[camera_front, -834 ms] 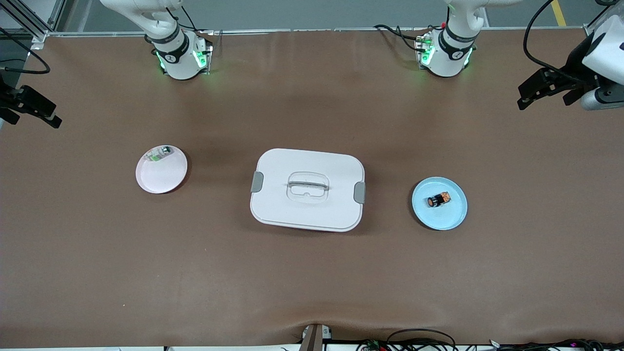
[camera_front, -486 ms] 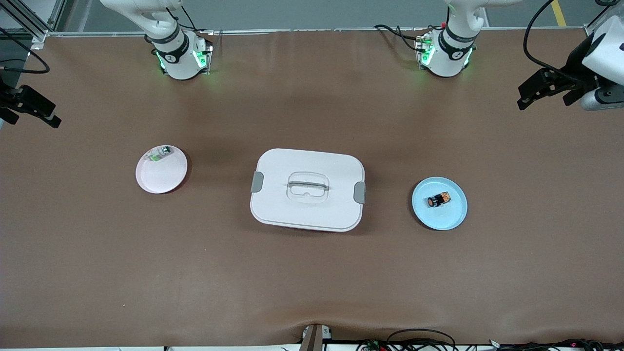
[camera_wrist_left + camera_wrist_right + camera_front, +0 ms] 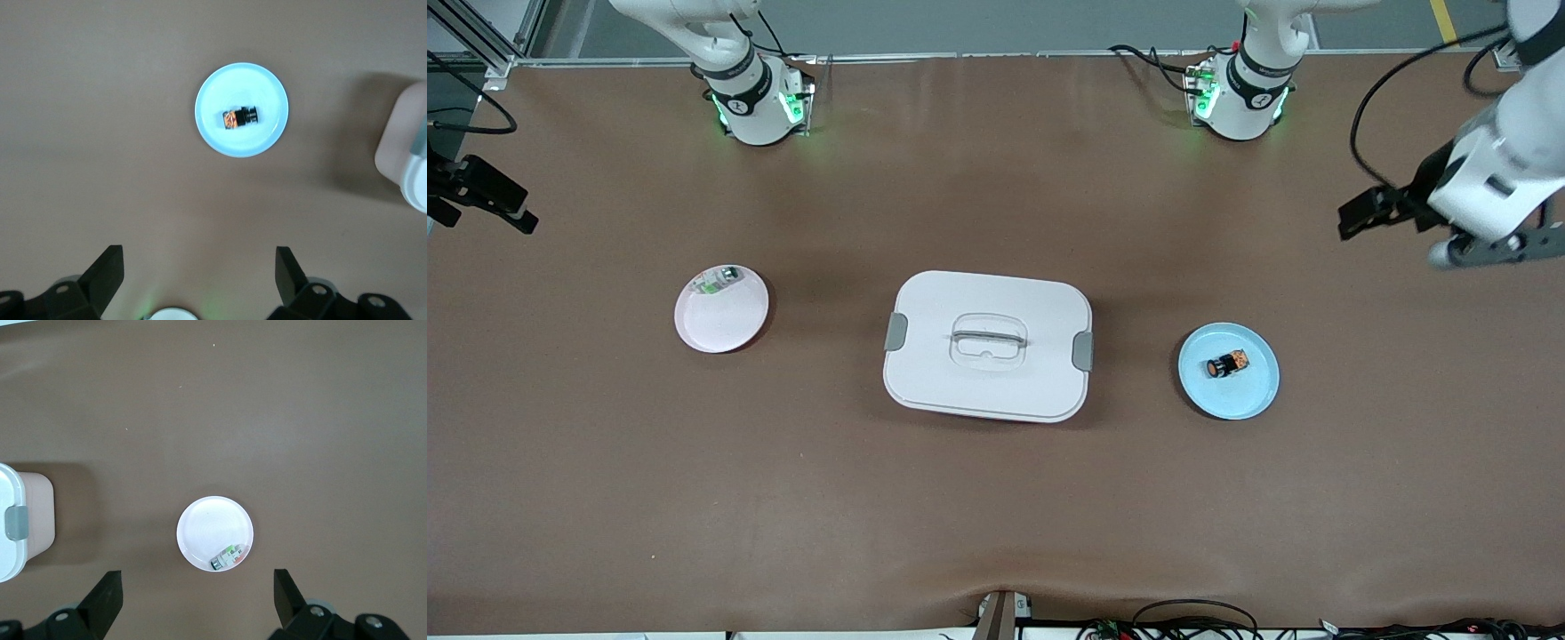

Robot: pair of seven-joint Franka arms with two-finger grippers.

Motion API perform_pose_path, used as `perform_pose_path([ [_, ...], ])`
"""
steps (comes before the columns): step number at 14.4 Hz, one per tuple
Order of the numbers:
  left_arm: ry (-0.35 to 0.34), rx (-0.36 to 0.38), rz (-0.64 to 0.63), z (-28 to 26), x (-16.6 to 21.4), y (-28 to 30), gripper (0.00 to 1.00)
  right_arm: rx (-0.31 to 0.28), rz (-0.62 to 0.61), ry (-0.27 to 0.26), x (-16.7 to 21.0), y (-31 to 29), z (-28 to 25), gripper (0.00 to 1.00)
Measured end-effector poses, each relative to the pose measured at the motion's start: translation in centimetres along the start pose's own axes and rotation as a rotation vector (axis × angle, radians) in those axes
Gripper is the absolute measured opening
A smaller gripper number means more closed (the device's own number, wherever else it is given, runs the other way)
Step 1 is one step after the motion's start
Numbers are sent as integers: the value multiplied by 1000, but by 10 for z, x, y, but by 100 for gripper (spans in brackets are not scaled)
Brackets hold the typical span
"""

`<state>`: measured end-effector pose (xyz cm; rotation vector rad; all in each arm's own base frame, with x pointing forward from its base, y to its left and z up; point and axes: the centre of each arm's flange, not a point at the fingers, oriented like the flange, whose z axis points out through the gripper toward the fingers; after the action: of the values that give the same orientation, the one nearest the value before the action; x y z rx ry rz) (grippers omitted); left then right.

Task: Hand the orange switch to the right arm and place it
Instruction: 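Reach the left gripper down to the orange switch on the blue plate, then close the left gripper on the orange switch and lift it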

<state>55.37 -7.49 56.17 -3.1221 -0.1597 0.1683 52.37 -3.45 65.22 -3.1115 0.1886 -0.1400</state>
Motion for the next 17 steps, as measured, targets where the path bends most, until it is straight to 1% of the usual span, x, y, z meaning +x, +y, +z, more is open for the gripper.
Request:
perform_pose_path([
  [3, 24, -7, -25, 69, 12, 7, 100, -1, -3, -13, 3, -2, 7, 100],
  [8, 109, -35, -55, 176, 9, 20, 100, -3, -15, -36, 2, -8, 12, 100],
  [13, 147, -69, -128, 240, 22, 22, 100, -5, -17, -68, 1, -9, 18, 100],
  [17, 167, -94, -139, 288, 36, 25, 100, -6, -15, -78, 4, -9, 23, 100],
])
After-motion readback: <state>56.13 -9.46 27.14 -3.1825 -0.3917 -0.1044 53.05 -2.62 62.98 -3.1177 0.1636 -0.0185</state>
